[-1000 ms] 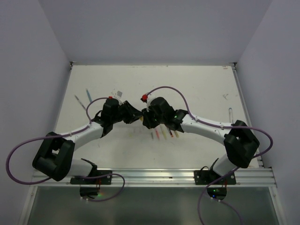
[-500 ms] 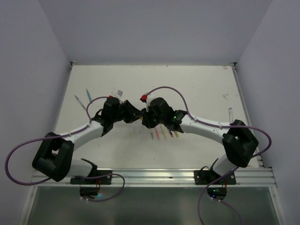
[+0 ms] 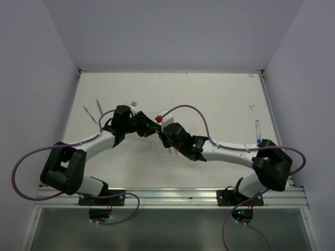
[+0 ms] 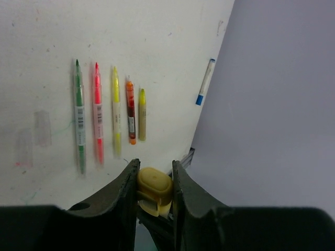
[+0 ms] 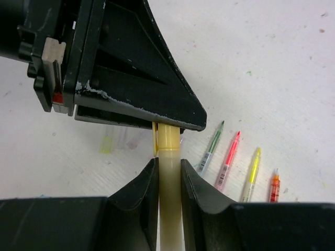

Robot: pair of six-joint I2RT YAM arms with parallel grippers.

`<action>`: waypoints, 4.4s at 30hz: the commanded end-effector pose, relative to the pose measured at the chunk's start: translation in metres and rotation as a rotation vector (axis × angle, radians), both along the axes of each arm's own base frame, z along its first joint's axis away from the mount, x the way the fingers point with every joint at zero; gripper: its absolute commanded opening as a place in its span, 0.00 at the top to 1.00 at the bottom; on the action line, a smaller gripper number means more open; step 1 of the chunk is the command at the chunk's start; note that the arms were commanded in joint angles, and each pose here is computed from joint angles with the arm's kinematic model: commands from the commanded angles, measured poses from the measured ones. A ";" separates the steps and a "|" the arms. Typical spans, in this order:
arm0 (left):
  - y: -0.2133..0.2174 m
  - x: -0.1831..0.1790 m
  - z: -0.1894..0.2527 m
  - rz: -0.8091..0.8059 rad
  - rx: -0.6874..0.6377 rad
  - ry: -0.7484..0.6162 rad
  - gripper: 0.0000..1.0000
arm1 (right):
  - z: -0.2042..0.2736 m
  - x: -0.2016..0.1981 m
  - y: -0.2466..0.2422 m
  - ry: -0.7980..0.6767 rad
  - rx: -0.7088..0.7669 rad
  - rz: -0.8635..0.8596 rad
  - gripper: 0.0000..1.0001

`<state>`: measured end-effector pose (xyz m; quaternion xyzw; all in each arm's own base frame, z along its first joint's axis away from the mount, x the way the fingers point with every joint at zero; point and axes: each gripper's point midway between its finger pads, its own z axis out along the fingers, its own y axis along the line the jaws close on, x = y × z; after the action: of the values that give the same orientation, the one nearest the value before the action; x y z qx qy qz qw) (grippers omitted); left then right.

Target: Open the pen caps

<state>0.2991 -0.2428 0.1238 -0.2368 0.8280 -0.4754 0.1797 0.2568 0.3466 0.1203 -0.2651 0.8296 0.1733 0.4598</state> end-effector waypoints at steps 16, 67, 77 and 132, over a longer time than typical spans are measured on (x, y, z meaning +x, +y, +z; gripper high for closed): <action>0.052 0.084 0.103 0.195 -0.169 -0.289 1.00 | -0.029 -0.032 -0.064 0.009 -0.230 0.009 1.00; 0.116 -0.067 -0.100 0.130 0.393 0.024 1.00 | -0.062 0.045 -0.199 0.332 -0.150 -0.476 0.94; 0.109 -0.057 -0.102 0.127 0.360 0.013 1.00 | -0.070 0.050 -0.197 0.378 -0.156 -0.490 0.92; 0.119 -0.055 -0.082 0.154 0.419 -0.024 0.32 | -0.017 0.069 -0.205 0.283 -0.117 -0.552 0.49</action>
<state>0.2437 -0.1315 0.0344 -0.2588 0.8795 -0.3060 0.2566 0.3046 0.1485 0.0601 -0.0542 0.9524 0.0358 0.2978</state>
